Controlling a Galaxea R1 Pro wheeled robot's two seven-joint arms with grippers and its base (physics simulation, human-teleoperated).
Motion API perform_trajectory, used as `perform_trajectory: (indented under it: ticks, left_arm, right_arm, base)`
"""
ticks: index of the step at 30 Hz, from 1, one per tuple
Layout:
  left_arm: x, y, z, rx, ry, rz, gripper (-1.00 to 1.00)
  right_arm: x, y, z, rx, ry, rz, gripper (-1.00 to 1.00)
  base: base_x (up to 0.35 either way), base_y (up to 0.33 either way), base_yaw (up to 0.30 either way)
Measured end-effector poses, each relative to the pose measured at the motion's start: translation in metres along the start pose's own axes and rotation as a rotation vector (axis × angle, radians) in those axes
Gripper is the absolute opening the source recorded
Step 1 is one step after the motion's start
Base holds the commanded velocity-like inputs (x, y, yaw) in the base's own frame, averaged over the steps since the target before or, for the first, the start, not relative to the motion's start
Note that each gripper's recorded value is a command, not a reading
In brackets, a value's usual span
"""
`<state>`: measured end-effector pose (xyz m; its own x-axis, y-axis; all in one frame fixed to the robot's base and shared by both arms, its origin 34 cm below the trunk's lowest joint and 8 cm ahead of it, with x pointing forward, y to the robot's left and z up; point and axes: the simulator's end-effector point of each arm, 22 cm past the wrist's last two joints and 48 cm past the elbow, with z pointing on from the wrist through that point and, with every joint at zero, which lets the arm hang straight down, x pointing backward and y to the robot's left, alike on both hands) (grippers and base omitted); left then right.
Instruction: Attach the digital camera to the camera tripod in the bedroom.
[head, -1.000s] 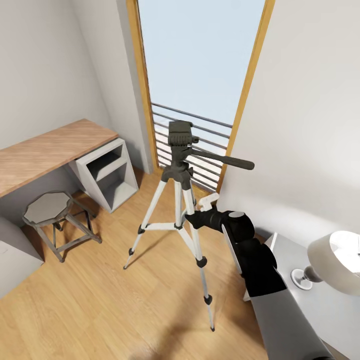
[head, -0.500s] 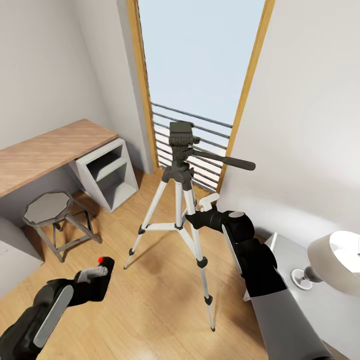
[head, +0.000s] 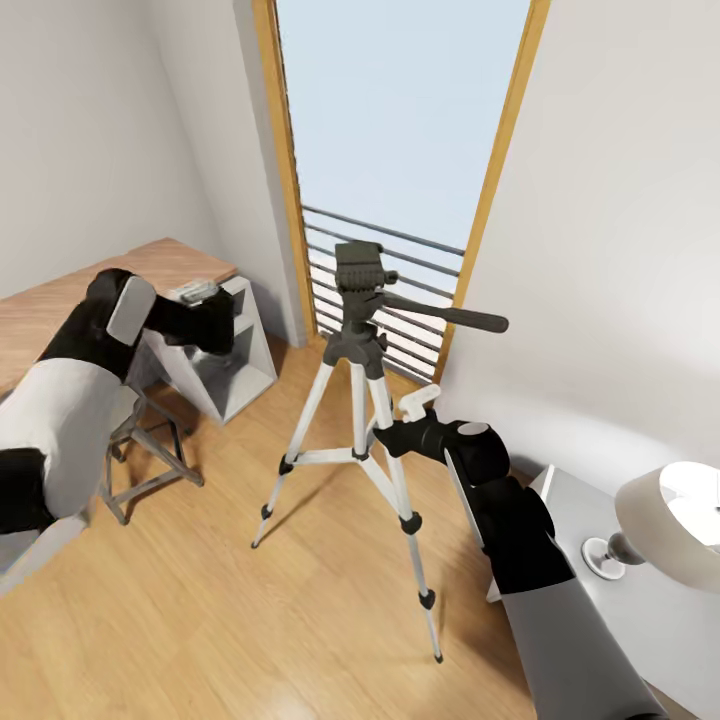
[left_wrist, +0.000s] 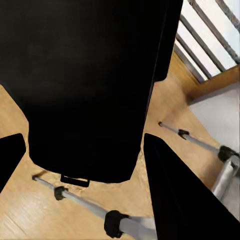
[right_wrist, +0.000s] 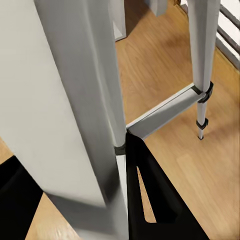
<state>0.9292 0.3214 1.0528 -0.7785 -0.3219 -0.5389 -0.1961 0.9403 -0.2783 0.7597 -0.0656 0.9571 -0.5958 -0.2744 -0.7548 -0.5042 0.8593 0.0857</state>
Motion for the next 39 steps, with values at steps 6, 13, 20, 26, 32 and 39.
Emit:
perform_trajectory:
  ticks: [6,13,20,26,32,39]
  left_arm:
    - [-0.113,-0.231,-0.117,0.213,-0.110,0.173,-1.00]
    - [-0.117,-0.302,-0.154,0.302,-0.178,0.253,-1.00]
    - [-0.109,-0.315,-0.153,0.221,-0.207,0.385,-1.00]
    - [-0.106,-0.322,-0.154,0.150,-0.245,0.514,-1.00]
    - [-0.083,-0.370,-0.175,0.334,-0.238,0.641,-1.00]
    - [-0.067,-0.387,-0.193,0.440,-0.233,0.781,-1.00]
  right_arm:
    - [0.001,0.000,0.000,0.001,0.002,-0.002,-1.00]
    - [0.004,0.000,0.002,0.007,0.013,-0.010,-1.00]
    - [0.004,-0.001,0.002,0.007,0.012,-0.008,-1.00]
    - [0.004,-0.001,0.002,0.007,0.013,-0.009,-1.00]
    - [0.004,-0.001,0.002,0.008,0.013,-0.010,-1.00]
    - [0.004,-0.001,0.002,0.008,0.013,-0.010,-1.00]
  base:
    - [0.000,0.000,0.000]
    - [0.000,0.000,0.000]
    - [0.000,0.000,0.000]
    - [0.000,0.000,0.000]
    - [0.000,0.000,0.000]
    - [0.000,0.000,0.000]
